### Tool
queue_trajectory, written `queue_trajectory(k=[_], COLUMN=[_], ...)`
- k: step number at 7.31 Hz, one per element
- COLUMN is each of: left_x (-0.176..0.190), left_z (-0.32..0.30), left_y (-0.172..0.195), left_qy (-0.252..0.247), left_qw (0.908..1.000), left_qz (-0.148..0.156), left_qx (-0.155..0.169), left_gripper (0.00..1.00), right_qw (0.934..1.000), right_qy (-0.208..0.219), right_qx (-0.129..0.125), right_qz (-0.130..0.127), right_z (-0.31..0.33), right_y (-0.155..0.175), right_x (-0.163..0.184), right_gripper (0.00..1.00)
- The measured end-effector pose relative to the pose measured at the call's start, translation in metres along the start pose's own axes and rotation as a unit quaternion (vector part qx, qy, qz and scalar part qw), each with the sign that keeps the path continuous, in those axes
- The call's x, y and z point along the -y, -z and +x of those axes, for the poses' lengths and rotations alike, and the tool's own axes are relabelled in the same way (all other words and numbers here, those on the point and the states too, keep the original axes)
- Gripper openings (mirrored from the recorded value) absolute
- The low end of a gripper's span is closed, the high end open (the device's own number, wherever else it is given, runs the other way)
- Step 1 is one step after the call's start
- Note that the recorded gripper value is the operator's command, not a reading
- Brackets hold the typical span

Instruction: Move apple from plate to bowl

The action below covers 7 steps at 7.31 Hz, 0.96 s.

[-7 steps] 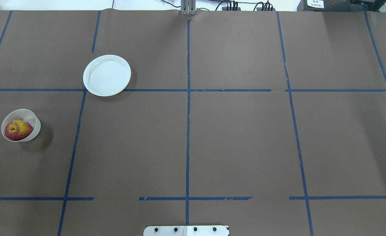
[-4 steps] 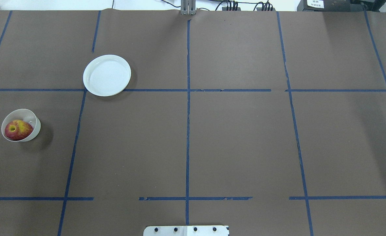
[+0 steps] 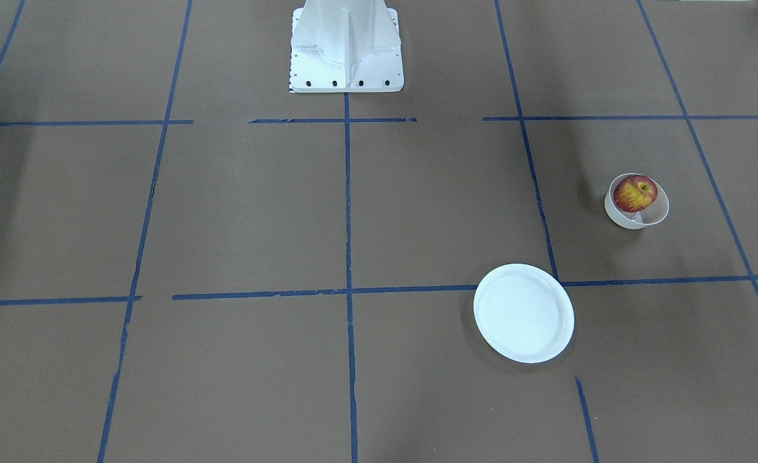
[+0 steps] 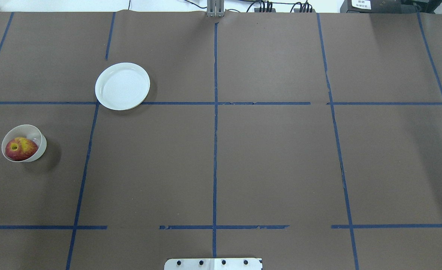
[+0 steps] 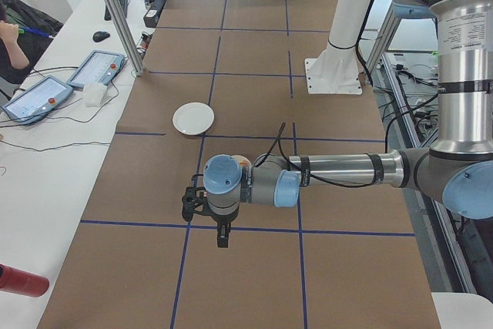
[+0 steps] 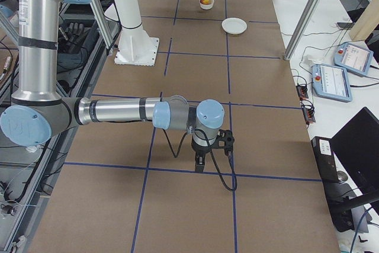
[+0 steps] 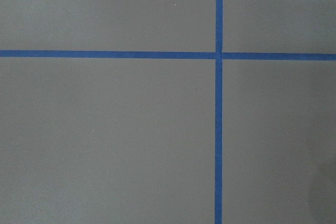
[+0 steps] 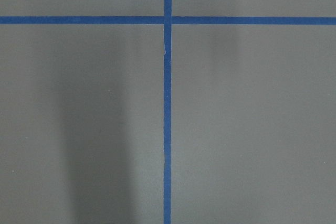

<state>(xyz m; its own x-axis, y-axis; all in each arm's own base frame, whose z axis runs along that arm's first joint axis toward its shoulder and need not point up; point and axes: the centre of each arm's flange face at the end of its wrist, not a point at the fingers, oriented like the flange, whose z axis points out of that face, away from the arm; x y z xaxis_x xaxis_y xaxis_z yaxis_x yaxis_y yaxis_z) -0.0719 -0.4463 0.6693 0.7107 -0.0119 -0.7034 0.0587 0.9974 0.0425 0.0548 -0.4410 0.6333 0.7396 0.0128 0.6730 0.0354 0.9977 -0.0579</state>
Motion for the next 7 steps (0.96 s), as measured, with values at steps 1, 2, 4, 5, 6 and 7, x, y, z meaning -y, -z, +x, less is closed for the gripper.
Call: queue_trajectory(k=[1, 2, 4, 5, 6, 7], left_x=[0.0004, 0.0011, 0.0017, 0.0021, 0.0026, 0.0032], left_z=[-0.0043, -0.0071, -0.0082, -0.0077, -0.0069, -0.0058], left_y=[0.0021, 0.0033, 0.004, 0.0045, 0.0052, 0.0063], left_qy=[0.002, 0.003, 0.004, 0.004, 0.003, 0.002], left_qw=[0.9999, 0.9998, 0.9997, 0.9997, 0.9997, 0.9997], left_qz=[0.003, 0.005, 0.005, 0.006, 0.006, 0.007], left_qx=[0.011, 0.019, 0.023, 0.023, 0.022, 0.022], left_gripper=[1.0, 1.0, 1.0, 1.0, 1.0, 1.0], right_qw=[1.0, 1.0, 1.0, 1.0, 1.0, 1.0], right_qy=[0.0, 0.001, 0.001, 0.001, 0.0, 0.0], right_qx=[0.0, 0.0, 0.0, 0.0, 0.0, 0.0], right_qz=[0.0, 0.0, 0.0, 0.0, 0.0, 0.0], right_z=[-0.0001, -0.0002, -0.0003, -0.0003, -0.0003, -0.0003], right_y=[-0.0001, -0.0001, 0.0, 0.0, 0.0, 0.0], right_x=[0.0, 0.0, 0.0, 0.0, 0.0, 0.0], right_gripper=[1.0, 1.0, 1.0, 1.0, 1.0, 1.0])
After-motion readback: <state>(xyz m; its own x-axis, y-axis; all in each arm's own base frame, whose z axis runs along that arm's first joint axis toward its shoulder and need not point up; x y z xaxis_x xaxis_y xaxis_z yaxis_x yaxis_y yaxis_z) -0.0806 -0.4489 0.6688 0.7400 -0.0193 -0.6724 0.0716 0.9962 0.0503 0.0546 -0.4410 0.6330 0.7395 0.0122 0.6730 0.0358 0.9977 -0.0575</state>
